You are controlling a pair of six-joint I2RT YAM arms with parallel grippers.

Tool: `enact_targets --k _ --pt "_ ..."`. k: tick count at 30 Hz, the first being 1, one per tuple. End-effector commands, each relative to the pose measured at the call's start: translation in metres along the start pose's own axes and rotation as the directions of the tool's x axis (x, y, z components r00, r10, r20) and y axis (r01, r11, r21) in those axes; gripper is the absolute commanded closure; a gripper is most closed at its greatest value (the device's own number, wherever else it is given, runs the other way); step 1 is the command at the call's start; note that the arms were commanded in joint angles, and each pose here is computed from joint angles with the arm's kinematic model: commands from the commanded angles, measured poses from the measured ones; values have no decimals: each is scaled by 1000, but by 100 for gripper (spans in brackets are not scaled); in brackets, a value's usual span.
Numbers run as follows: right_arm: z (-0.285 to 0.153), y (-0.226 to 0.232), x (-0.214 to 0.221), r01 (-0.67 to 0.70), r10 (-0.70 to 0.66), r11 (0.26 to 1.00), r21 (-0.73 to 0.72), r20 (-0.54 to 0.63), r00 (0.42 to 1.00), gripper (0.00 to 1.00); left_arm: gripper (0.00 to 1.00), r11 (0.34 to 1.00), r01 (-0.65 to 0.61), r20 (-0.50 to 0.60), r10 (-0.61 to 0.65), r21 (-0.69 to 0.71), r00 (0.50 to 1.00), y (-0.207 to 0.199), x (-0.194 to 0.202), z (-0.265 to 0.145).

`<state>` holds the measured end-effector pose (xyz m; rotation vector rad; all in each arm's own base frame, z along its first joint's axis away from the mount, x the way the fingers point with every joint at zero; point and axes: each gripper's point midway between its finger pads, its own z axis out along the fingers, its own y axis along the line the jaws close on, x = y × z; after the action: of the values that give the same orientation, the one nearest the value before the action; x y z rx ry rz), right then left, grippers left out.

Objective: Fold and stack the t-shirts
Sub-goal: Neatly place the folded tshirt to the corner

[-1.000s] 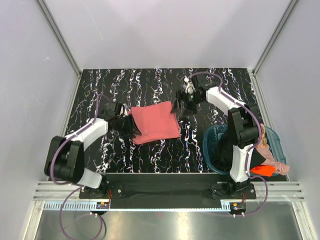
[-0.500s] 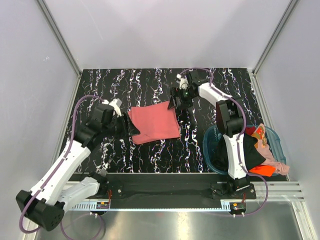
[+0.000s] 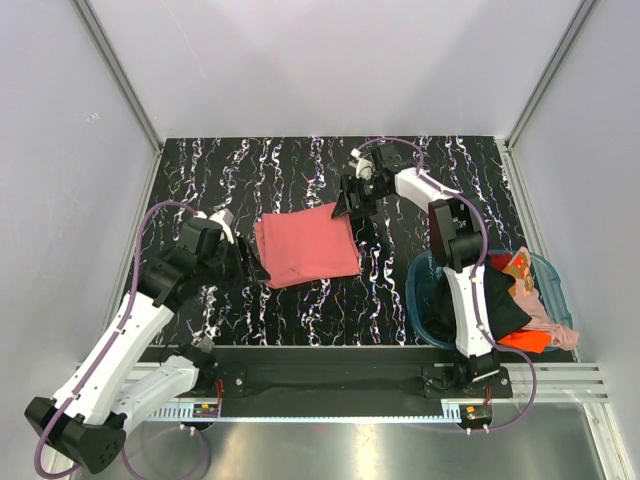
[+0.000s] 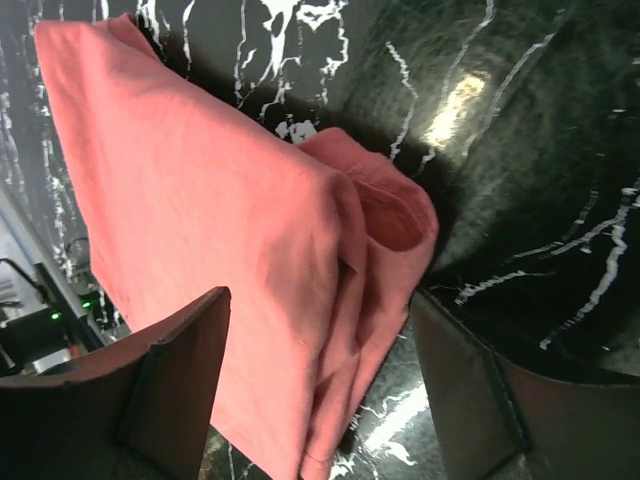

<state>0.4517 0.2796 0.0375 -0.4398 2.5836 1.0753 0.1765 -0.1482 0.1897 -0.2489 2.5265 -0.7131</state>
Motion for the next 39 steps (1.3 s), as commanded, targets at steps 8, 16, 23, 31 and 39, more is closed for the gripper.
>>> enact_targets --k 8,16,23,31,39 --pt "32 -3 18 -77 77 997 6 -71 995 60 44 1000 15 13 -15 5 1000 -1 -4 4" --pt "-16 -38 -31 10 -20 937 349 25 999 100 43 999 21 -20 -22 -34 1000 8 5 3" --pt "-110 -99 -68 99 -118 787 609 -8 993 100 43 997 24 -97 -31 -74 995 23 26 7" --pt "-185 -190 -85 133 -182 609 782 -26 983 100 43 993 20 -173 -40 -117 984 37 43 16" --pt "-268 -252 -126 95 -299 453 886 51 953 100 43 992 -7 -248 -25 -129 968 38 44 35"
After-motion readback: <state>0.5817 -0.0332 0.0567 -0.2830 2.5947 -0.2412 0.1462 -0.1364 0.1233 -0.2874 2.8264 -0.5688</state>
